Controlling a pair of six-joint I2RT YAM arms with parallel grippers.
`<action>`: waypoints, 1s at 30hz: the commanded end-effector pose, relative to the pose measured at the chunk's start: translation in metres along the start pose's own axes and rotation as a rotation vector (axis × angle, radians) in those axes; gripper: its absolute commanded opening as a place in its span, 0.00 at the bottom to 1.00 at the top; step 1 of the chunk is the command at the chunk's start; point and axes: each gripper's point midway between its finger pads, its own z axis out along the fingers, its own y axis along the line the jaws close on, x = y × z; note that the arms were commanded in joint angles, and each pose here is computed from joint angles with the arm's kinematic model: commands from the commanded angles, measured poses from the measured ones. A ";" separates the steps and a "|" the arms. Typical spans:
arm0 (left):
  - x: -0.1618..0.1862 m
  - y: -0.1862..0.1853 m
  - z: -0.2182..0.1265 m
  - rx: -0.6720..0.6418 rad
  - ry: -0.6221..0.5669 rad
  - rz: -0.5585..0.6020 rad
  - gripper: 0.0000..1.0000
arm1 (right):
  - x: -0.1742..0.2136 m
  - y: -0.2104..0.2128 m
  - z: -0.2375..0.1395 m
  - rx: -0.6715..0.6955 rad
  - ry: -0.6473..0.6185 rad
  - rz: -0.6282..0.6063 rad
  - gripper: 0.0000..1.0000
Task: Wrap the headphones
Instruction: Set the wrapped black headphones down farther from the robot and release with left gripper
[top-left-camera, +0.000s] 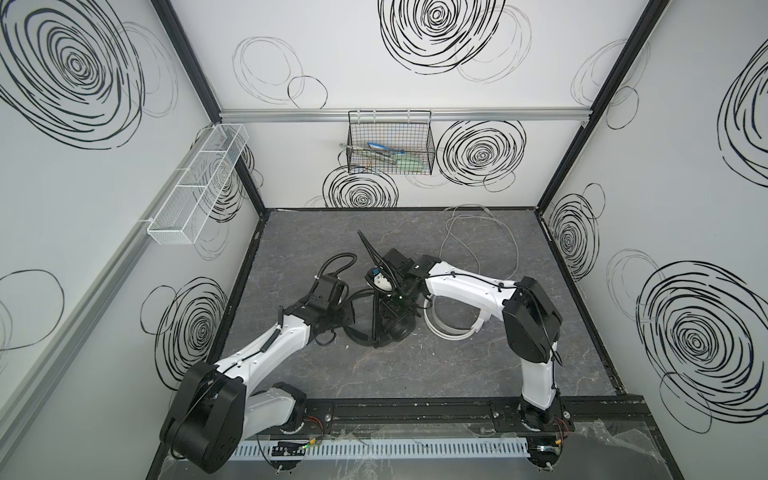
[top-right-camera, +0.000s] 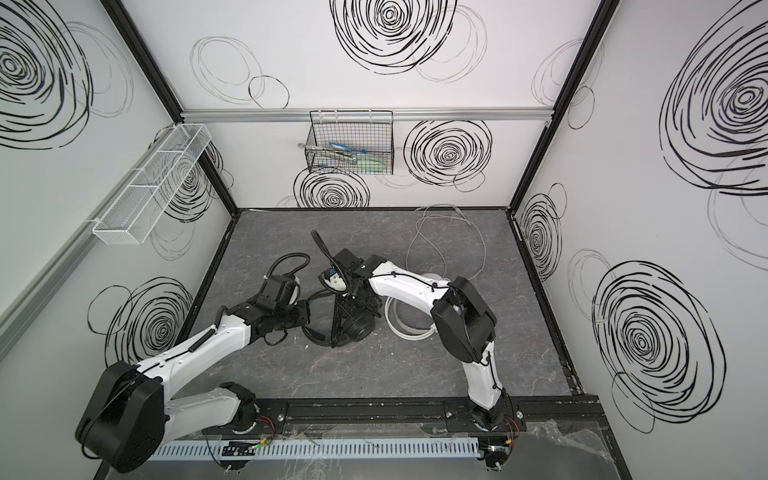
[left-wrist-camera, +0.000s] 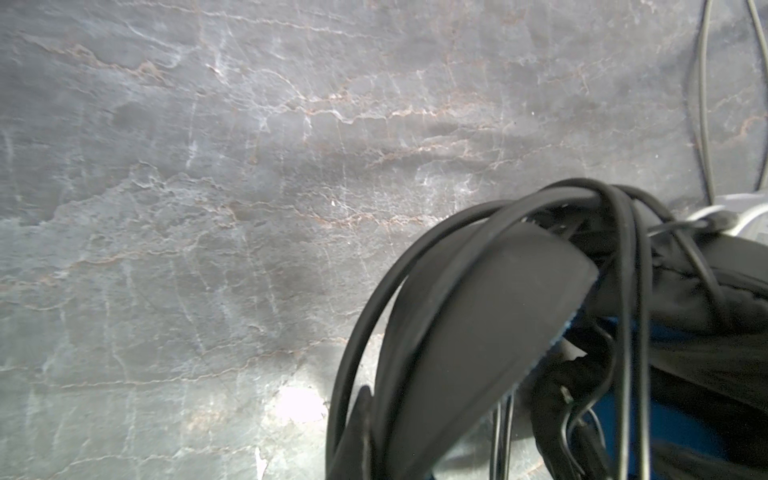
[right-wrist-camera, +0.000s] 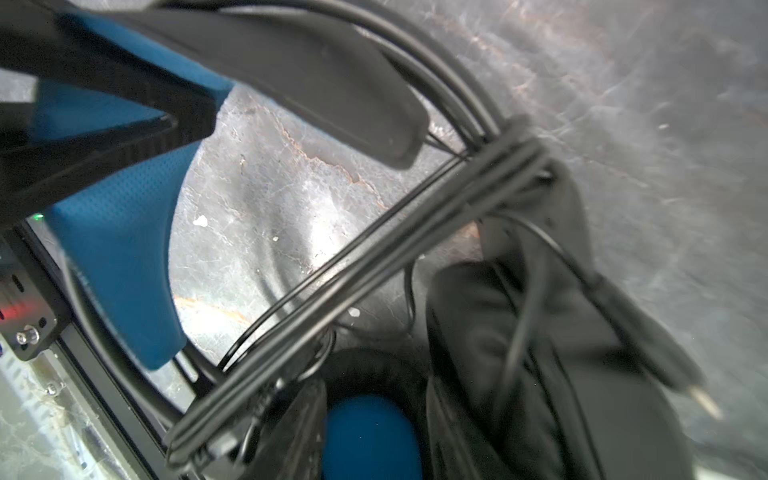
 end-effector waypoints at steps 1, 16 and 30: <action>-0.029 -0.012 -0.008 0.055 -0.098 -0.007 0.00 | -0.013 0.000 -0.035 0.038 -0.051 -0.010 0.47; -0.089 -0.005 -0.007 0.073 -0.179 -0.077 0.00 | -0.067 -0.034 -0.134 0.228 -0.269 0.049 0.74; -0.233 0.042 0.051 0.014 -0.248 -0.067 0.00 | -0.037 -0.073 -0.158 0.314 -0.376 0.166 0.91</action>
